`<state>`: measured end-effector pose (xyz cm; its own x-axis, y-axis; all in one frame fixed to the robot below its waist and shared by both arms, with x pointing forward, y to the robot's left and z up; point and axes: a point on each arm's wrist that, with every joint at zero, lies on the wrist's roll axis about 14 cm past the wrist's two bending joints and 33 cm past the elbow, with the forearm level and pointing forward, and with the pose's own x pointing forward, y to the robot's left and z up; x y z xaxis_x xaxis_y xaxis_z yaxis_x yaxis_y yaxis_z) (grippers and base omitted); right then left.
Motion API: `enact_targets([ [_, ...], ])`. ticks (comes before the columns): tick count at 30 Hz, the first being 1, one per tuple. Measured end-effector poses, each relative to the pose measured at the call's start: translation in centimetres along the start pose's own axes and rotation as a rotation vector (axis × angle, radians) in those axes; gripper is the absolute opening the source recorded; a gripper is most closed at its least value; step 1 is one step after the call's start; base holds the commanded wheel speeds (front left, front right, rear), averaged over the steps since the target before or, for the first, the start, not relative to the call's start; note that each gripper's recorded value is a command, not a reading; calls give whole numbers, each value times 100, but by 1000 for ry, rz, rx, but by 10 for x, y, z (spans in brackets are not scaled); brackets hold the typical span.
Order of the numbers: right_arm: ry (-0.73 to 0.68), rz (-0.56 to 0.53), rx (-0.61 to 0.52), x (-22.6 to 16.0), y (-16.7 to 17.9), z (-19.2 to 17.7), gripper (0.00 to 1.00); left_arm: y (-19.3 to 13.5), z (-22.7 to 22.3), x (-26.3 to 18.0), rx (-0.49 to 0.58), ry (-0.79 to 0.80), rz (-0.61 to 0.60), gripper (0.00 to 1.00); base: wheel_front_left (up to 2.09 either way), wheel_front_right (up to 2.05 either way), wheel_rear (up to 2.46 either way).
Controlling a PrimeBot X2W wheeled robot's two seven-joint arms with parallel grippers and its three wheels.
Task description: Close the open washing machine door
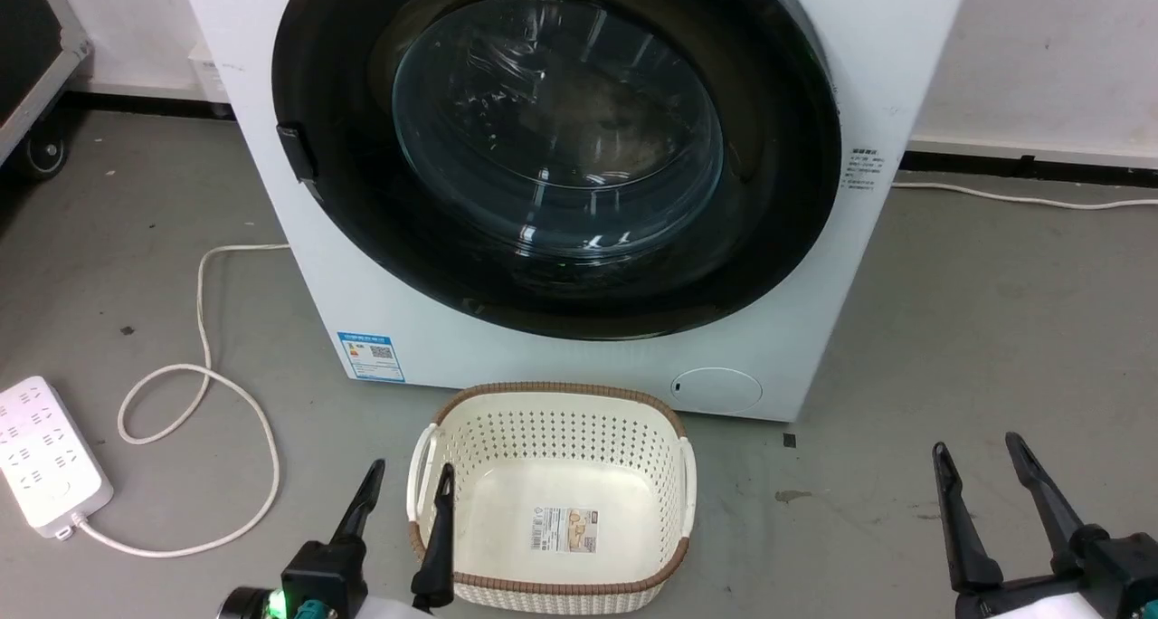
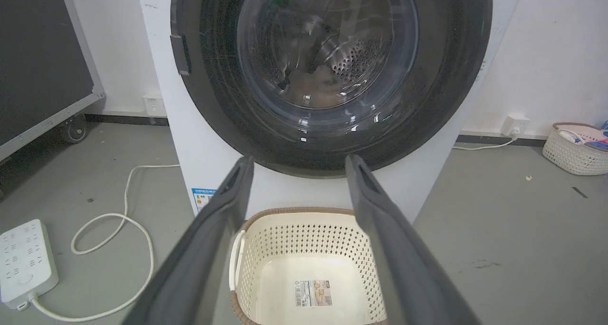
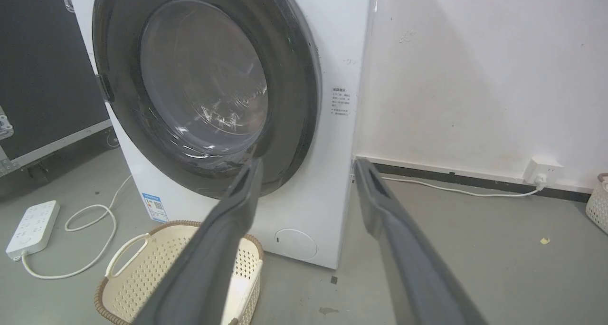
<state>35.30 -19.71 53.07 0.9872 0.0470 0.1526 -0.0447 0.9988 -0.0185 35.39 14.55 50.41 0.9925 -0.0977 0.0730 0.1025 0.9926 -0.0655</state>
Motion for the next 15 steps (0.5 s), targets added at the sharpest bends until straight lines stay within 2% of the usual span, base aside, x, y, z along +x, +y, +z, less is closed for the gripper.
enact_targets([
  [2,7,-7,16,-1,0,-3,100,2,-6,-2,-4,18,7,100,0,0,0],
  [3,11,-11,24,-1,-1,-4,0,3,-8,-3,-5,26,10,0,0,0,0],
  [15,27,-5,25,-1,1,-6,0,3,-8,-2,-3,34,11,0,0,0,0],
])
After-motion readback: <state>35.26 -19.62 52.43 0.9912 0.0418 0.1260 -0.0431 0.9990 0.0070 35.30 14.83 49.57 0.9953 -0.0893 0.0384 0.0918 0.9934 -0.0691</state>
